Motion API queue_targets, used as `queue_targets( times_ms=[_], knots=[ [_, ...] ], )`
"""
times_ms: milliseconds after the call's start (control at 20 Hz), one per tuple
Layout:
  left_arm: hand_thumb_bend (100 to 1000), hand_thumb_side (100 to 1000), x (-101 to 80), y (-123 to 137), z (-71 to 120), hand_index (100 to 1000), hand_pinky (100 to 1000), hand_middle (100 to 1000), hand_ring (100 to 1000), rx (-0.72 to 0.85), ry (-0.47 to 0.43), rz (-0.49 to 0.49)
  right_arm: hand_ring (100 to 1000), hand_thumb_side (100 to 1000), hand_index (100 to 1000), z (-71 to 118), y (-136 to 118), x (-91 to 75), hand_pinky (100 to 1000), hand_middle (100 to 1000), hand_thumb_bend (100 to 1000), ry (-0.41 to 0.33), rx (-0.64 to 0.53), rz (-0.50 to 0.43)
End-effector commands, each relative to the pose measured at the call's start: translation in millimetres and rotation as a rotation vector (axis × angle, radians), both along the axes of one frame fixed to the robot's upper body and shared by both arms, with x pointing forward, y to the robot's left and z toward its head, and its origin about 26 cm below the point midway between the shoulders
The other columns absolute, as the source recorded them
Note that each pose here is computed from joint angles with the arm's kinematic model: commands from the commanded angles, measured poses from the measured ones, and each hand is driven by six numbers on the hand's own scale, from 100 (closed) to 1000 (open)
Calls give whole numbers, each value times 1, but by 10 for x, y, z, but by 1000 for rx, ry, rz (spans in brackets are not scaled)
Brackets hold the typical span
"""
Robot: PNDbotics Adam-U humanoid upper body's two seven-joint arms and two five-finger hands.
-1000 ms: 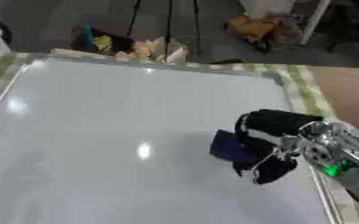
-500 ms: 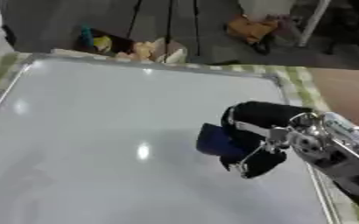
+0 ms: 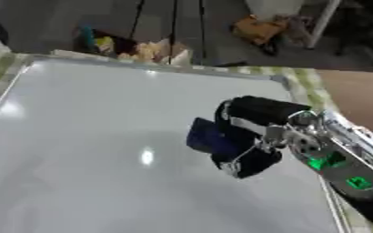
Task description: Wipe the whiteboard clean with a brush.
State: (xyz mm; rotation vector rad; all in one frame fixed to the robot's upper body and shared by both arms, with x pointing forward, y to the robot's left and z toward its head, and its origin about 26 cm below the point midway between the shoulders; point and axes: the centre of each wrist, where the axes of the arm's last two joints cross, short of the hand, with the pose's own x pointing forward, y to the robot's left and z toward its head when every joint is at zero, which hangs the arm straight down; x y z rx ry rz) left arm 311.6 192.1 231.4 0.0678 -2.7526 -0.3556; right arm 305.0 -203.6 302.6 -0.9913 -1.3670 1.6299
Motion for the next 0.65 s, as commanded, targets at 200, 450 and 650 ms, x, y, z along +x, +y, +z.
queue_targets(
  times_ms=[200,450,650],
  knots=[
    [100,937,-34,-35,78,604,431,836,934,-2,-32,-18,475,203,572,24,154,-57,291,342,100,63,33,-98],
    [100,937,-34,-42,82,604,431,836,935,2,-36,-17,515,287,610,-65,280,-65,350,388,100,13,13,-108],
    [100,938,-34,-45,87,605,432,837,936,3,-39,-17,551,391,651,-139,360,-74,411,434,100,-13,4,-123]
  ],
)
